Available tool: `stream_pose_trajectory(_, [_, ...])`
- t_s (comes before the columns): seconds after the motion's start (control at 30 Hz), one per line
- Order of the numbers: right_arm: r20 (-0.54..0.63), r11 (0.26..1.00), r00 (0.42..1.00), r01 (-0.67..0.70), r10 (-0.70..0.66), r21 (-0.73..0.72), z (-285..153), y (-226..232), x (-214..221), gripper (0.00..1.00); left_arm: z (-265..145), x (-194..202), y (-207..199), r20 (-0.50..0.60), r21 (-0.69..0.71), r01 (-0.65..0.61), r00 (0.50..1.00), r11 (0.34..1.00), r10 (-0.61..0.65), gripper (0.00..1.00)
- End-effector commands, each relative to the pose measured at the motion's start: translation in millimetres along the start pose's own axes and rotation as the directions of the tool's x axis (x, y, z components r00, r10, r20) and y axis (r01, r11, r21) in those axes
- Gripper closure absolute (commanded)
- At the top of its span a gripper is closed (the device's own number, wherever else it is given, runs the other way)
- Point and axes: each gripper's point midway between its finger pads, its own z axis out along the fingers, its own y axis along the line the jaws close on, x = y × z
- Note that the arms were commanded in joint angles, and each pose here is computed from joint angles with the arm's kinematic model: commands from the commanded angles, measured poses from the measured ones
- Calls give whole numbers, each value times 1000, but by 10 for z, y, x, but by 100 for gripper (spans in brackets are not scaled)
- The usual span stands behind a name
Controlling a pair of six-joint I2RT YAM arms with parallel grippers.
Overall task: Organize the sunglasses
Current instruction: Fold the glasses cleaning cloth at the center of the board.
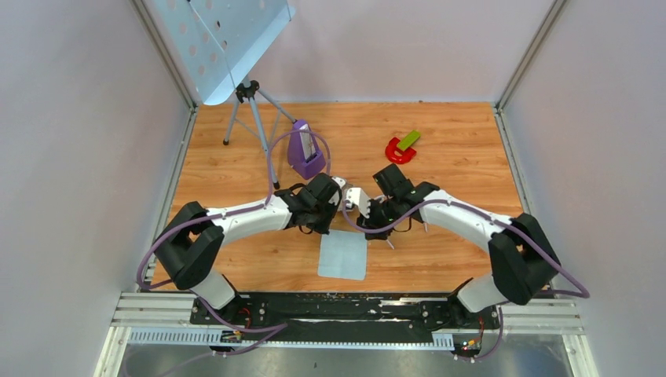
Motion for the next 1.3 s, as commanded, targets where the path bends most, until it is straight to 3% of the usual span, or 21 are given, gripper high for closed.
stream_pose_trajectory(0.0, [67, 997, 998, -8, 14, -83, 182, 15, -196, 62, 30, 0, -5, 14, 1, 3, 1000, 1000, -3, 100])
stream_pose_trajectory(0.57, [-48, 998, 997, -57, 57, 11, 432, -272, 30, 64, 167, 91, 41, 1, 60, 78, 997, 995, -78, 100])
stream_pose_trajectory(0.8, [48, 987, 990, 129, -134, 100, 183, -225, -32, 65, 233, 107, 72, -6, 118, 142, 990, 983, -142, 100])
stream_pose_trajectory(1.27, [-62, 961, 960, 275, -273, 36, 411, -207, 47, 68, 340, 146, 109, -40, 166, 216, 976, 962, -212, 100])
